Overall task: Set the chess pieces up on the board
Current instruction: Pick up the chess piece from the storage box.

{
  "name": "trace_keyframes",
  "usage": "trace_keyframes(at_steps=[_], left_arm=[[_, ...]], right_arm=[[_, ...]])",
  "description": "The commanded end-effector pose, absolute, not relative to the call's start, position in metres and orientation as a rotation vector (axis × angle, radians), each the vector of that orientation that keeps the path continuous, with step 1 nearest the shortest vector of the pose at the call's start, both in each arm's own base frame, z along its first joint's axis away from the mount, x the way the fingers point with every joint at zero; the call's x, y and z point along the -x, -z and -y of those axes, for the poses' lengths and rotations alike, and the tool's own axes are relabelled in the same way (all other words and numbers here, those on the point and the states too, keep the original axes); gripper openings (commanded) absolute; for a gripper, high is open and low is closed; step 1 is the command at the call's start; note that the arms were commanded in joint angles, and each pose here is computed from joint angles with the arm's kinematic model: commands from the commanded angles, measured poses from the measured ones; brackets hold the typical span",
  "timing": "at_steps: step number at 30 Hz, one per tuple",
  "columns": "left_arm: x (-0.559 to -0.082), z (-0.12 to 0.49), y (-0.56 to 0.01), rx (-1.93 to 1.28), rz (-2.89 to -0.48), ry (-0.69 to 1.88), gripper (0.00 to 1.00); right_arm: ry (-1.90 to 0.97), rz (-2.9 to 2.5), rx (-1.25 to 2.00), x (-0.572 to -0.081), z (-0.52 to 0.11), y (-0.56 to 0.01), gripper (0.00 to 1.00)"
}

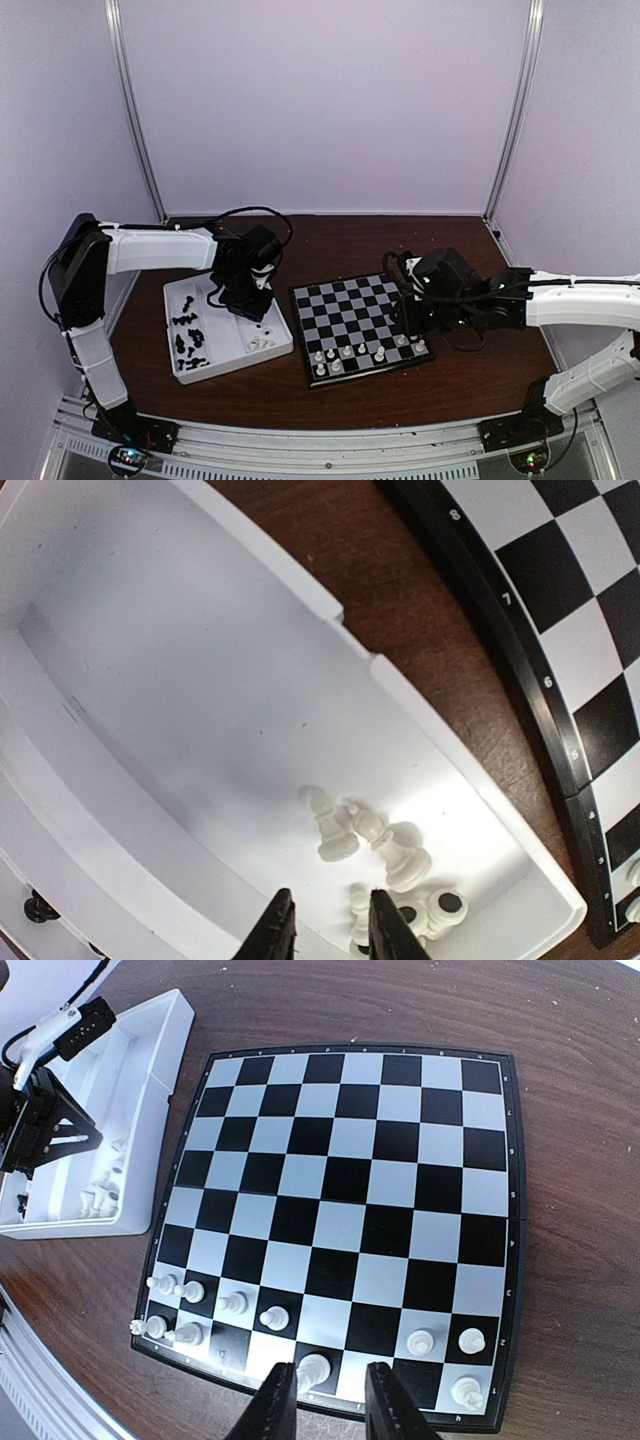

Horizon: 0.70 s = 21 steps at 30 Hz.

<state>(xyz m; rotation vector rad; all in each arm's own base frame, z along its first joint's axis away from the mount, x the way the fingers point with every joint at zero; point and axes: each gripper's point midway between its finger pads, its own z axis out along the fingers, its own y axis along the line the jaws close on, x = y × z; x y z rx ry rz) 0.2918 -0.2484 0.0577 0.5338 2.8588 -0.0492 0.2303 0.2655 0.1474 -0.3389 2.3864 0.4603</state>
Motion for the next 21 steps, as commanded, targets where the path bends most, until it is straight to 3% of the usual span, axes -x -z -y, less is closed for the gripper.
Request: trace_keyframes(at_steps=[1, 12, 21], left_arm=[[-0.301, 0.248, -0.059, -0.485, -2.852, 0.014, 0.27], [-0.306, 0.248, -0.036, -0.511, -2.884, -0.01, 0.24], [-0.308, 0.251, -0.024, -0.516, -2.903, 0.018, 0.27]], right_arm=[[-0.473, -2.353, 0.342, -0.234, -0.267, -0.161, 0.26], [-0.472, -2.352, 0.348, -0.235, -0.269, -0.161, 0.26], [-0.466, -2.351, 0.347, -0.236, -0.269, -0.162, 0.26]])
